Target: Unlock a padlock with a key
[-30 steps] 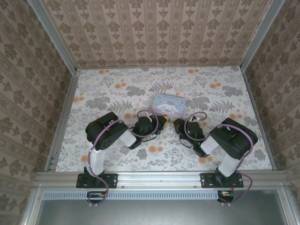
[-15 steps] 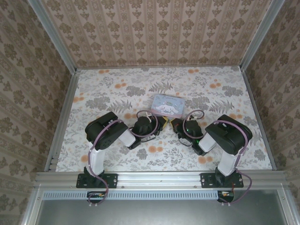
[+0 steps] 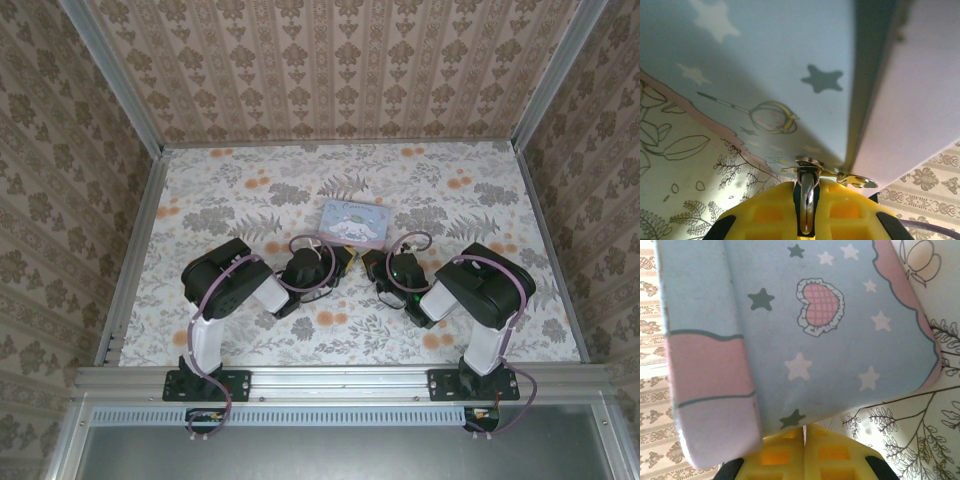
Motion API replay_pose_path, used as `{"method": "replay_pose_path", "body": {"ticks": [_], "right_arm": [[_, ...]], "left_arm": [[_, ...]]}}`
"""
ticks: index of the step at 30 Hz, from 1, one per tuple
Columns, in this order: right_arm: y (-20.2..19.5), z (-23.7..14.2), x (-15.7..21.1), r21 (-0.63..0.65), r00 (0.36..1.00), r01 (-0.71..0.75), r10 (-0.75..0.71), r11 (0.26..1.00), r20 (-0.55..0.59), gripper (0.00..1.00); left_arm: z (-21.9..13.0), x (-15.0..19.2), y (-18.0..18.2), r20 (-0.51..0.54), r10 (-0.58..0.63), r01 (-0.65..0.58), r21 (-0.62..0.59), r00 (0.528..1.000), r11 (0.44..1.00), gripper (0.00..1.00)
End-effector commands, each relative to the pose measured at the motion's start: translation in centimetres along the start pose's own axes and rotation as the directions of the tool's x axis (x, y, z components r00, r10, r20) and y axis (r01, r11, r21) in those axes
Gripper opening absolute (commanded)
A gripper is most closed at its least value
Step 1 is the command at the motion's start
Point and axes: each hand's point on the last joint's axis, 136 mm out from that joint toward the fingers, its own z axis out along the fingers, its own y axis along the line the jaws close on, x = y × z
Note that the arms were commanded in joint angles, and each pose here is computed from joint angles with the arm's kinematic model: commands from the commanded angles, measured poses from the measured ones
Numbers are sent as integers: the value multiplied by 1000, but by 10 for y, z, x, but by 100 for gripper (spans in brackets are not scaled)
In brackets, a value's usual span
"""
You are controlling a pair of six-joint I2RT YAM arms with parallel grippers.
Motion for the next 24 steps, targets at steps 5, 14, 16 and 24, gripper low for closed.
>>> {"method": "replay_pose_path", "body": {"ticks": [5,14,16,24], "right_arm": [[43,0,40,-155,976,70,-99,986,-194,35],[29,-26,30,-101,965,154,-172,983,-198,75],[22,-36,27,-81,961,168,-182,982,-209,78],[9,-79,27,2,916,299,-286,954,-281,79]], "left_arm": [[-4,36,-18,-168,57,-42,88,984,995,0],[-4,15,-8,-131,49,-40,65,990,997,0],[-4,13,-8,-130,54,-46,65,990,997,0],[-8,6,-7,-127,63,-56,61,990,997,0]]}}
